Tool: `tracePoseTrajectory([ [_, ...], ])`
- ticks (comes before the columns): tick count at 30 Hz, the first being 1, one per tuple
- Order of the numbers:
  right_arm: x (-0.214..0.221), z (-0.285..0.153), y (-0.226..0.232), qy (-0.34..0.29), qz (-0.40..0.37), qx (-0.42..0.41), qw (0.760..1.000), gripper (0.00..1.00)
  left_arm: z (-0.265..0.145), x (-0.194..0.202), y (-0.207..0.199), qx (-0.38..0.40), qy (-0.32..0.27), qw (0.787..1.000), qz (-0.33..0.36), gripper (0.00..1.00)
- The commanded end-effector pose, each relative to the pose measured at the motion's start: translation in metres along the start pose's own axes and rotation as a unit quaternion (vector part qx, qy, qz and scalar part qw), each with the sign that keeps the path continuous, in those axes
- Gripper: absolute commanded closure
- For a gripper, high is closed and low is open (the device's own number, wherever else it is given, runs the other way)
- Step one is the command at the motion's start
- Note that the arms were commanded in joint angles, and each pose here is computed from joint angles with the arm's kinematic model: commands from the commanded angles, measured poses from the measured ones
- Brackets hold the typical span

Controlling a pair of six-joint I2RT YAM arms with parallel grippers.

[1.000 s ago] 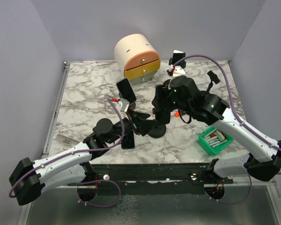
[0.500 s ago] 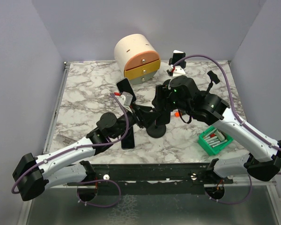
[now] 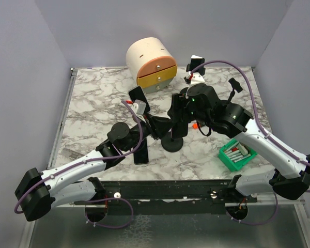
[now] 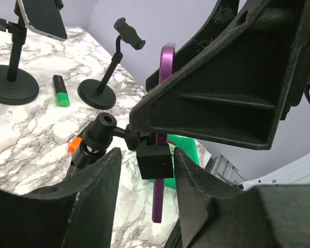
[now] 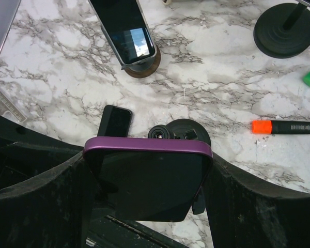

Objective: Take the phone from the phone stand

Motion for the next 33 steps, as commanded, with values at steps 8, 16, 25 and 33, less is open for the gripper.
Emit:
tracePoseTrajectory([
  [8, -0.004, -0.009, -0.001, -0.009, -0.004, -0.005, 1.0, 0.53, -0.005, 0.001, -0.003, 0.016, 0.007, 1.0, -0.011, 0.81],
  [16, 0.002, -0.009, -0.008, -0.013, 0.005, 0.012, 1.0, 0.59, -0.011, 0.001, 0.006, 0.015, -0.006, 0.999, -0.039, 1.0],
  [25, 0.009, -0.007, -0.008, -0.011, 0.016, 0.015, 1.0, 0.71, -0.012, 0.003, 0.009, 0.046, -0.011, 0.994, -0.095, 1.0],
  [33, 0.011, -0.009, -0.008, -0.014, 0.023, 0.013, 1.0, 0.96, -0.011, -0.002, 0.01, 0.066, -0.019, 0.989, -0.132, 1.0],
])
Point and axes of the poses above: each gripper's point midway between its finger pads, its own z axis out along the fingers, its own y axis along the line the jaws close on, x = y × z, the point moved 1 cm from there along -z, back along the fingers, and after that the axes turned 15 degrees about -z, right-handed, at the moved point
